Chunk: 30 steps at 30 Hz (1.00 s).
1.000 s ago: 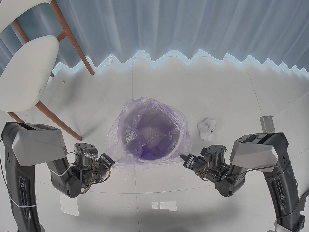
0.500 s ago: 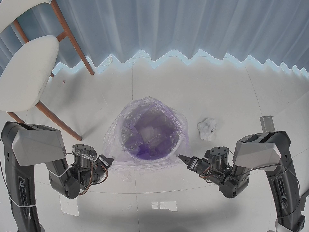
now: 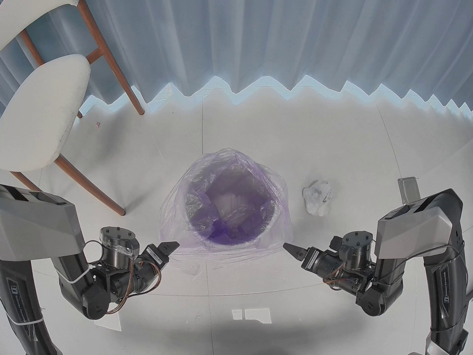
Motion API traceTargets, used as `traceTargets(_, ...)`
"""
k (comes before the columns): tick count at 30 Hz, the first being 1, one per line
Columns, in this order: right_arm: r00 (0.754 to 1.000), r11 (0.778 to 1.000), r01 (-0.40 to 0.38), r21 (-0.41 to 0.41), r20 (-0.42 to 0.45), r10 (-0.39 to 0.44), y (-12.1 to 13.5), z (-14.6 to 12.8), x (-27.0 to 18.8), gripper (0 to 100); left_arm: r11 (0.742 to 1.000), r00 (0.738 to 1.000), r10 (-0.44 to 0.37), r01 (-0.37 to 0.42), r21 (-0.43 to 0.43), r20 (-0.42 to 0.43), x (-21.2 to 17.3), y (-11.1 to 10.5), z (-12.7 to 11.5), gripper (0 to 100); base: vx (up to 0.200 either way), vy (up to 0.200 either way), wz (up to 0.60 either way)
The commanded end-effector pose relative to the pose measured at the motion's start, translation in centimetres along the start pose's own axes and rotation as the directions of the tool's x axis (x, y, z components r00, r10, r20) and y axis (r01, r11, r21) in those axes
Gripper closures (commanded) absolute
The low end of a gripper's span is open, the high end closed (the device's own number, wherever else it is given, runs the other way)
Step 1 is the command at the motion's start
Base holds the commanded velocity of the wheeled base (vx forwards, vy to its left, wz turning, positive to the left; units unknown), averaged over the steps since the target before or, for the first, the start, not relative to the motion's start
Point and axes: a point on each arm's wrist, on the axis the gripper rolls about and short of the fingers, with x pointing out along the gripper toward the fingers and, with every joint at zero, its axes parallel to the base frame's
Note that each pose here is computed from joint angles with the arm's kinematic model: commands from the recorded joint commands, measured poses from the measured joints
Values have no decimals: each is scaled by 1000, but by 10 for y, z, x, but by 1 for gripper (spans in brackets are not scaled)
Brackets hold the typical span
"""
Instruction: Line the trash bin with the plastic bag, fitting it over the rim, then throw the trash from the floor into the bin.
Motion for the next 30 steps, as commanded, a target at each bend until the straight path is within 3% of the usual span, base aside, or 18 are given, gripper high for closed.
traceTargets(1, 1000, 1000, -19, -10, 17, 19, 12, 8, -35, 0, 997, 997, -72, 71, 10, 22, -41, -14, 3, 0, 0, 0, 0)
traceTargets(10, 997, 998, -52, -17, 51, 53, 32, 23, -79, 0, 981, 980, -193, 192, 32, 56, -107, -23, 2, 0, 0, 0, 0)
traceTargets(16, 994, 998, -66, -21, 81, 68, 39, 31, -104, 0, 931, 940, -333, 317, 180, 68, -155, -28, -3, 0, 0, 0, 0)
traceTargets(20, 993, 997, -37, -67, 114, 45, 35, 37, -113, 0, 912, 948, -310, 276, 304, 71, -163, -18, -6, 0, 0, 0, 0)
traceTargets(25, 988, 991, -11, -134, 151, 31, 31, 46, -116, 0, 913, 946, -287, 222, 343, 152, -164, -19, -3, 0, 0, 0, 0)
traceTargets(27, 983, 978, -7, -208, 177, 45, 33, 52, -115, 0, 908, 948, -262, 179, 379, 179, -164, -17, -4, 0, 0, 0, 0)
traceTargets(28, 983, 978, -7, -208, 177, 45, 33, 52, -115, 0, 908, 948, -262, 179, 379, 179, -164, -17, -4, 0, 0, 0, 0)
traceTargets(30, 979, 948, -4, -317, 190, 68, 36, 56, -108, 0, 919, 943, -236, 139, 370, 233, -165, -17, -2, 0, 0, 0, 0)
